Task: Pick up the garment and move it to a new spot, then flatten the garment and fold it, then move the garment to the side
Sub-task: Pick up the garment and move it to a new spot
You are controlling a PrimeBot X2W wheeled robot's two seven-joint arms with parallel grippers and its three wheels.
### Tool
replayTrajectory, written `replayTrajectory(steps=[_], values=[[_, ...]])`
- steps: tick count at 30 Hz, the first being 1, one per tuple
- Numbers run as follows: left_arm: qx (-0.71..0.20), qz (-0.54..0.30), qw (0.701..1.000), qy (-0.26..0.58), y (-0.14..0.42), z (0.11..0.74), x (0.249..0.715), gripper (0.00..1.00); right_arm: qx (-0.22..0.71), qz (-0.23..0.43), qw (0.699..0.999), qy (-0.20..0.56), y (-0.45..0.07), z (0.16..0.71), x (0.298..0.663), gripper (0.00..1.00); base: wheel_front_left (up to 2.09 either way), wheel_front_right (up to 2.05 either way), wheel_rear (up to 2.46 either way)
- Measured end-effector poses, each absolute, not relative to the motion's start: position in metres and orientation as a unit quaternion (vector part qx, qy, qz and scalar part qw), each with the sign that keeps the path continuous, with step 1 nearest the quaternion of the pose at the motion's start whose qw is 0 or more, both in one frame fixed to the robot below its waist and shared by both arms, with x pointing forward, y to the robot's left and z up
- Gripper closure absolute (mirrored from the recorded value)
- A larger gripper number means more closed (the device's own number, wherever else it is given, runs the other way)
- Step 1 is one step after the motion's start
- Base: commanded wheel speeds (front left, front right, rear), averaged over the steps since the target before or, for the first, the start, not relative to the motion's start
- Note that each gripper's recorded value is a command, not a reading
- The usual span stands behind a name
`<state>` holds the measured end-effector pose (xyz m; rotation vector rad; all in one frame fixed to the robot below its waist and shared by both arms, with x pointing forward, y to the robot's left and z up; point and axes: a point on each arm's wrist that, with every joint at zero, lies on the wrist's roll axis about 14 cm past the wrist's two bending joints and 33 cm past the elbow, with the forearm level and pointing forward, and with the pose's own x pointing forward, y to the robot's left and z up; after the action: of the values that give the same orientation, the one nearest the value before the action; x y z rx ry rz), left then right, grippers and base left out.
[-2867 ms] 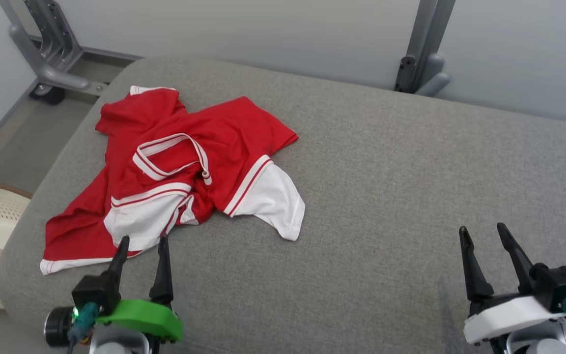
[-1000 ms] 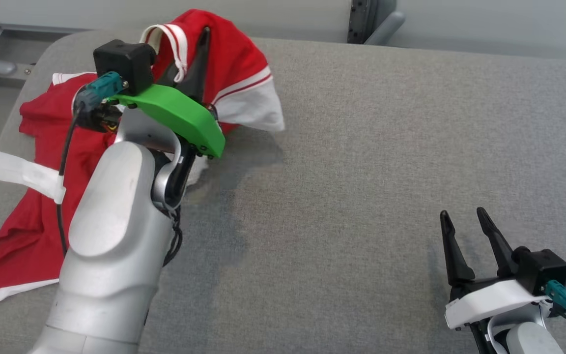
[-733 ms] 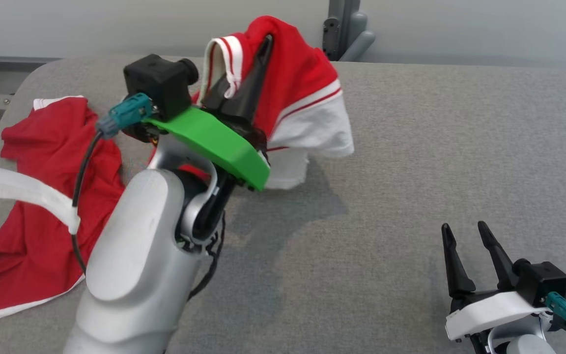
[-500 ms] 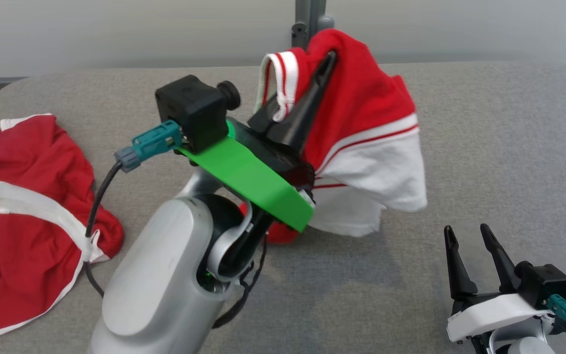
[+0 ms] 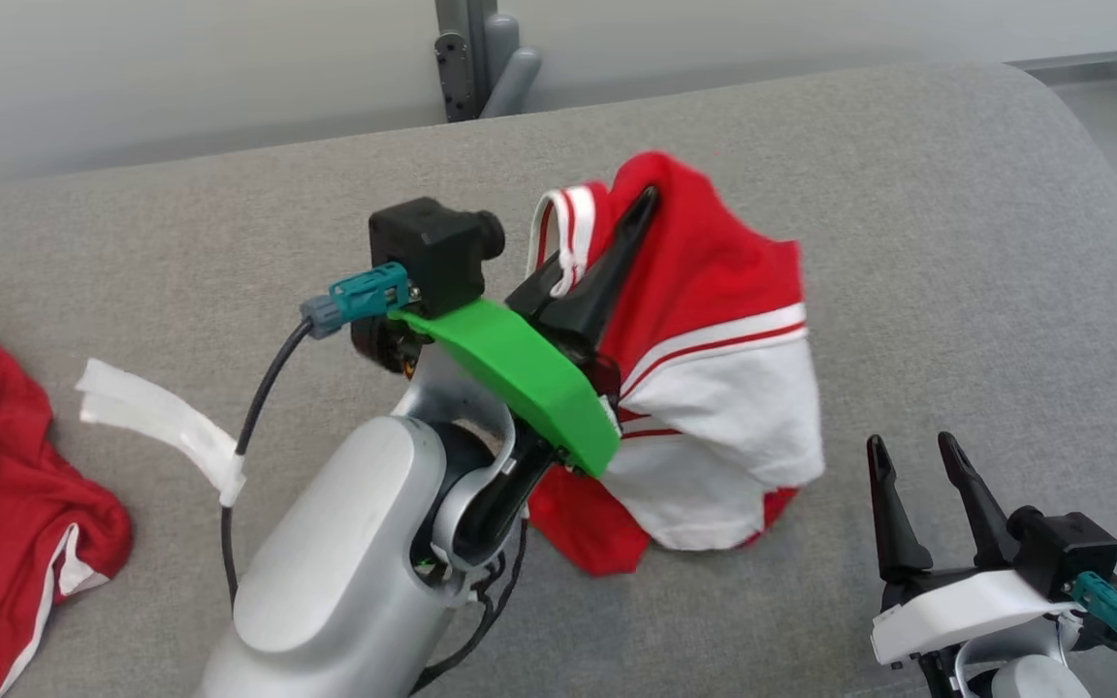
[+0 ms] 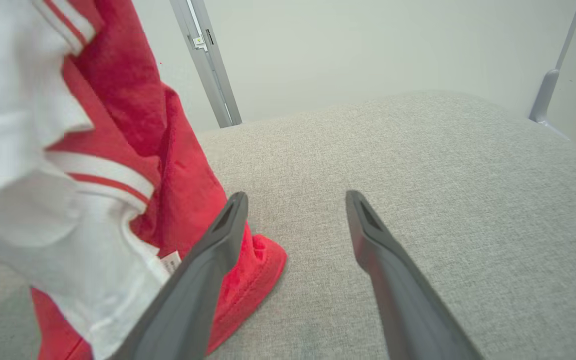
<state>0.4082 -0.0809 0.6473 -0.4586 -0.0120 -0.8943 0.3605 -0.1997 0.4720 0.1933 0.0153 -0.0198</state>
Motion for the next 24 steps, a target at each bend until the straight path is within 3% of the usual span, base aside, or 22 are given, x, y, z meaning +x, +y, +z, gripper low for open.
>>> replayTrajectory(steps=[12, 22, 23, 24], values=[[-0.177, -0.331, 0.905, 0.199, -0.062, 0.465, 0.449, 1.00, 0.097, -0.046, 0.994, 0.016, -0.219, 0.466, 0.353, 0.00, 0.00, 0.00, 0.00], [-0.172, -0.316, 0.905, 0.225, -0.056, 0.428, 0.448, 1.00, 0.097, -0.058, 0.993, 0.023, -0.226, 0.461, 0.352, 0.00, 0.00, 0.00, 0.00], [-0.175, -0.313, 0.906, 0.227, -0.054, 0.427, 0.448, 0.80, 0.097, -0.056, 0.993, 0.022, -0.225, 0.462, 0.352, 0.00, 0.00, 0.00, 0.00], [-0.177, -0.312, 0.905, 0.230, -0.053, 0.427, 0.447, 0.54, 0.096, -0.055, 0.994, 0.020, -0.224, 0.463, 0.353, 0.00, 0.00, 0.00, 0.00]])
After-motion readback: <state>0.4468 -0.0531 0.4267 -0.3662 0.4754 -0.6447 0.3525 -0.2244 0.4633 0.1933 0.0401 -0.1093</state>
